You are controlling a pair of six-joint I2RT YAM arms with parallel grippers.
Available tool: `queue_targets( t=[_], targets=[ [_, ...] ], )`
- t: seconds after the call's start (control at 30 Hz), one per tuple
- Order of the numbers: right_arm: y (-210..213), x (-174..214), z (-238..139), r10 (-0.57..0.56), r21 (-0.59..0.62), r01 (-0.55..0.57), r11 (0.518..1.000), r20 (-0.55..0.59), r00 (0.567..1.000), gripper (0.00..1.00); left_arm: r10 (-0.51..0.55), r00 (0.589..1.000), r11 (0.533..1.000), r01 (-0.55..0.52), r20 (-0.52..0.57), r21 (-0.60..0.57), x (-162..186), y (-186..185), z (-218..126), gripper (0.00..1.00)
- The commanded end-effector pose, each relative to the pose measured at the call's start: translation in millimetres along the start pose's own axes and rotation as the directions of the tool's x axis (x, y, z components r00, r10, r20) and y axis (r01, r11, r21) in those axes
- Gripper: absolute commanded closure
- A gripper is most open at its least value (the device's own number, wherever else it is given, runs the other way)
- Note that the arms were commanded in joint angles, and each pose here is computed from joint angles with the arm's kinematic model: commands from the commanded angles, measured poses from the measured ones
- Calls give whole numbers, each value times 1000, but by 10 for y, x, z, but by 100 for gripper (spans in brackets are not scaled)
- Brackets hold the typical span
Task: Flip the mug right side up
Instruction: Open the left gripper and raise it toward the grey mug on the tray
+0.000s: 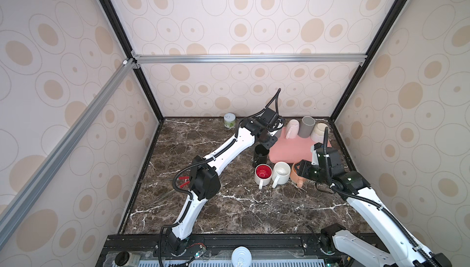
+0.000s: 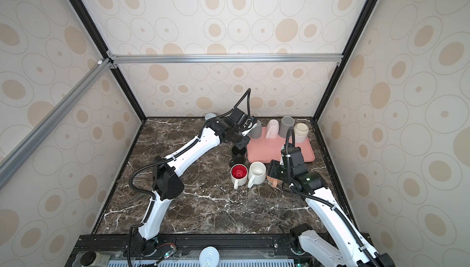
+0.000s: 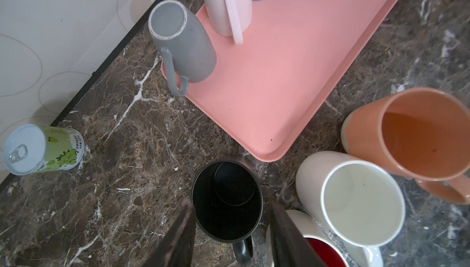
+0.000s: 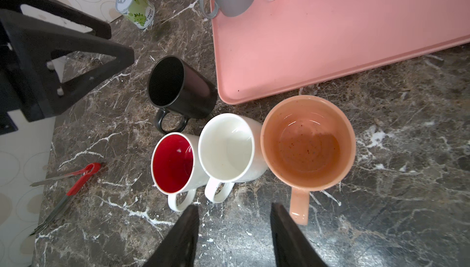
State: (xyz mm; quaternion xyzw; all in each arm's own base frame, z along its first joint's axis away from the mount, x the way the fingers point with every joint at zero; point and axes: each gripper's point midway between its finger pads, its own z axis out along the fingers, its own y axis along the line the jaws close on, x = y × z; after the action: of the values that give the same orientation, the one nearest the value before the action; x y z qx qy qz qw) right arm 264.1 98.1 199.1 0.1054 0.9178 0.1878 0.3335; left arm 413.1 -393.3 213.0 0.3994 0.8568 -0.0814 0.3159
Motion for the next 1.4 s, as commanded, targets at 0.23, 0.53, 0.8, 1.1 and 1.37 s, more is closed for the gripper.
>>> queue_targets(
  t=[0.23, 0.53, 0.8, 1.1, 1.37],
  targets=[
    [-9, 28, -131, -40, 29, 42, 999, -68, 997, 45, -122, 962, 991, 132, 243, -23, -653, 139, -340, 43],
    [-39, -240, 68, -54, 78, 56, 995, -36, 998, 44, -196, 915, 978, 209, 351, 3, -846, 645, 13, 38],
    [28, -478, 404, -36, 68, 40, 997, -60, 998, 46, -179, 913, 984, 159, 365, 84, -661, 1074, 630, 38],
    [-68, -466, 705, 4, 84, -2, 996, -26, 1000, 47, -133, 906, 986, 81, 401, 144, -494, 1169, 1198, 37],
    [103, -663, 1060, 26, 46, -24, 999, -49, 998, 48, -195, 890, 969, 109, 413, 222, -348, 1066, 1665, 39]
  ],
)
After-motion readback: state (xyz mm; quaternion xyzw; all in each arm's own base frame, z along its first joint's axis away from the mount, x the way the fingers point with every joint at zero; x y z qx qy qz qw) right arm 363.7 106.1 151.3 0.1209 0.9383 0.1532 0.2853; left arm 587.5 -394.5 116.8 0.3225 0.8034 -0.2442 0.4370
